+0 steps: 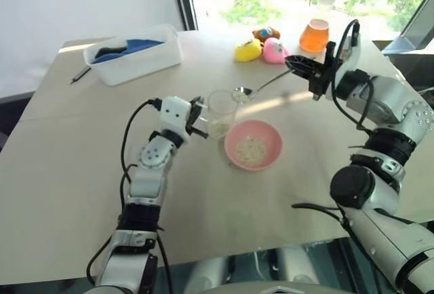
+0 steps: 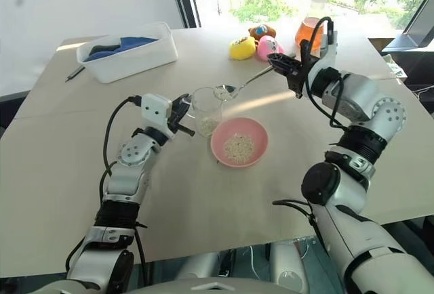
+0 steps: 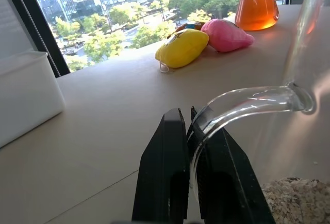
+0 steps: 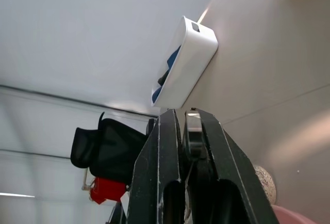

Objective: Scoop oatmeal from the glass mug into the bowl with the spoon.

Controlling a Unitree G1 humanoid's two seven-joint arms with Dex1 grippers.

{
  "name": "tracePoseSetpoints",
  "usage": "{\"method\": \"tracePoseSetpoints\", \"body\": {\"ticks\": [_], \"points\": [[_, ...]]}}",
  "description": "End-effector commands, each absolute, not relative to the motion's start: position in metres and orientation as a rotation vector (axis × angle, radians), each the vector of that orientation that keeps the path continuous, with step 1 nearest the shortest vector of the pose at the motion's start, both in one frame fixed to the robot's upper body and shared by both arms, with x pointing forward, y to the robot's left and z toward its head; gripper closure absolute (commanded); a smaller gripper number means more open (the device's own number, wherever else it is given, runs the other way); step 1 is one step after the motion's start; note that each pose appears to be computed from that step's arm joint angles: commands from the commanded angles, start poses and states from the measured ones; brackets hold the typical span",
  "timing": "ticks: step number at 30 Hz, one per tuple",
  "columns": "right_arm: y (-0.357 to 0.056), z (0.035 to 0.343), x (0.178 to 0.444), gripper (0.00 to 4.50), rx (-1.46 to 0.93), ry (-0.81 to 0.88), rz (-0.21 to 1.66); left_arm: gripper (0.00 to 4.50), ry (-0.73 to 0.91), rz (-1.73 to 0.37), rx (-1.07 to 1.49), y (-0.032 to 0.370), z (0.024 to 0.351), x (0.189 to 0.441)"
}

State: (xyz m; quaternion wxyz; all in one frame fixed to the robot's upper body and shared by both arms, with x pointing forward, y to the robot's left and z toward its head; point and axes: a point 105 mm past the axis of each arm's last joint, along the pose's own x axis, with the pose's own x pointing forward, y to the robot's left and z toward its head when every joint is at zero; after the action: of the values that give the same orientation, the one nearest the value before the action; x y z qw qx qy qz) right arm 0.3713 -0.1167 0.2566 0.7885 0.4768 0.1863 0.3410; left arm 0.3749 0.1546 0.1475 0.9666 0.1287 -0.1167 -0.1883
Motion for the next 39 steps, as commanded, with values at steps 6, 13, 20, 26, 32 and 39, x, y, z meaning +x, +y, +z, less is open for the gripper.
{"method": "tracePoseSetpoints", "body": {"ticks": [6, 13, 20, 26, 32, 39], "points": [[-0.128, 0.255, 0.356, 4.5, 0.871, 0.375, 0.735, 4.49, -0.146, -0.379, 0.276, 0.164, 0.126, 0.373], [-0.117, 0.249, 0.346, 4.5, 0.461, 0.32, 0.731, 4.49, -0.137, -0.384, 0.285, 0.164, 0.124, 0.373], [-0.08, 0.269, 0.328, 4.5, -0.025, 0.128, 0.838, 4.49, -0.134, -0.383, 0.283, 0.164, 0.125, 0.373], [-0.054, 0.263, 0.295, 4.5, -0.389, 0.005, 1.049, 4.49, -0.135, -0.388, 0.272, 0.162, 0.125, 0.374], [-0.062, 0.279, 0.308, 4.5, -0.181, 0.026, 1.035, 4.49, -0.138, -0.386, 0.27, 0.162, 0.126, 0.374], [-0.068, 0.335, 0.334, 4.5, 0.297, 0.014, 0.986, 4.49, -0.116, -0.373, 0.246, 0.167, 0.119, 0.372]]}}
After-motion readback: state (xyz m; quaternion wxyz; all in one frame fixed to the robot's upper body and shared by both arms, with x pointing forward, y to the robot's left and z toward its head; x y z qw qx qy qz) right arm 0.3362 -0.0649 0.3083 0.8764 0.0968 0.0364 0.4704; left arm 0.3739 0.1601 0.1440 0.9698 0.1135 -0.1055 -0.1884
